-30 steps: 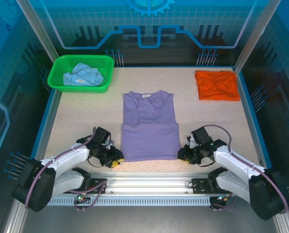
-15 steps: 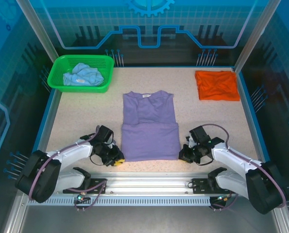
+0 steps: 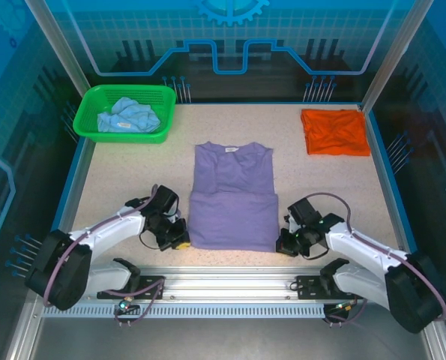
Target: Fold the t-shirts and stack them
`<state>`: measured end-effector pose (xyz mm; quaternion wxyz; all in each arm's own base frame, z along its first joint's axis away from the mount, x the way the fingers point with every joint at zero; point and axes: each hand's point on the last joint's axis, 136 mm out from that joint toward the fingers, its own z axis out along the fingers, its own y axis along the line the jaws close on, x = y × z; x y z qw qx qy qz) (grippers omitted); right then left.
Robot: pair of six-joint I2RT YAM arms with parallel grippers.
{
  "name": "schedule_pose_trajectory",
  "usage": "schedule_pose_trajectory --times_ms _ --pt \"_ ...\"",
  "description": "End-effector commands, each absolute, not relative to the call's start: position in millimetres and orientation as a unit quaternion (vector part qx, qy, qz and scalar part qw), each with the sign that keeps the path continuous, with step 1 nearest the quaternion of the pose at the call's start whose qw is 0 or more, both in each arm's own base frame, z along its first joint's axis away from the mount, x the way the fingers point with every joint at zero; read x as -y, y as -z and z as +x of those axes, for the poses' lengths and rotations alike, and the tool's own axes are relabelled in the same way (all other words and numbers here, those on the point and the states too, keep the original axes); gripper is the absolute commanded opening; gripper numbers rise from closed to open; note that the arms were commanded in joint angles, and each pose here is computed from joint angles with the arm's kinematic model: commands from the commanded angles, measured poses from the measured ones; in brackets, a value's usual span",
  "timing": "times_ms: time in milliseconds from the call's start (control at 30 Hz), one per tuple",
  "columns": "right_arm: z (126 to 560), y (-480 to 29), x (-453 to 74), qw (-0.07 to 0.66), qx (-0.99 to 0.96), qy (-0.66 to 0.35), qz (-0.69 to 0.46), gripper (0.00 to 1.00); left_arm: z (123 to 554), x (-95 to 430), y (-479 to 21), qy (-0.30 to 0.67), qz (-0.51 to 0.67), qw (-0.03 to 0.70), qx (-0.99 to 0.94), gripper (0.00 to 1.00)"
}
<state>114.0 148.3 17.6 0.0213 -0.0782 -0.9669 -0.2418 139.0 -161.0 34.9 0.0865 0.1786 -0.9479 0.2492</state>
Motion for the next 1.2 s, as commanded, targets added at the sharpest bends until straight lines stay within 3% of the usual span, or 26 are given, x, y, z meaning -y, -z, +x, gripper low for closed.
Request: schedule_pose_trajectory --times_ms 0,200,433,767,967,1167 --pt "82 -17 -138 0.054 0.971 0.217 -0.082 0.00 106 159 -50 -0.233 0.165 0.124 0.950 0.00" --pt "67 -43 -134 0.045 0.965 0.242 -0.085 0.00 76 153 -72 -0.241 0.167 0.139 0.946 0.00" --pt "79 -76 -142 0.025 0.963 0.256 -0.082 0.00 99 165 -106 -0.267 0.156 0.104 0.945 0.00" --pt "169 -164 -166 -0.045 0.966 0.246 -0.062 0.00 186 175 -167 -0.300 0.186 0.036 0.935 0.00" --pt "240 -176 -159 -0.057 0.951 0.269 -0.142 0.00 263 169 -185 -0.321 0.236 -0.002 0.917 0.00" --pt "318 -178 -158 -0.044 0.950 0.272 -0.150 0.00 342 168 -196 -0.318 0.245 -0.025 0.915 0.00"
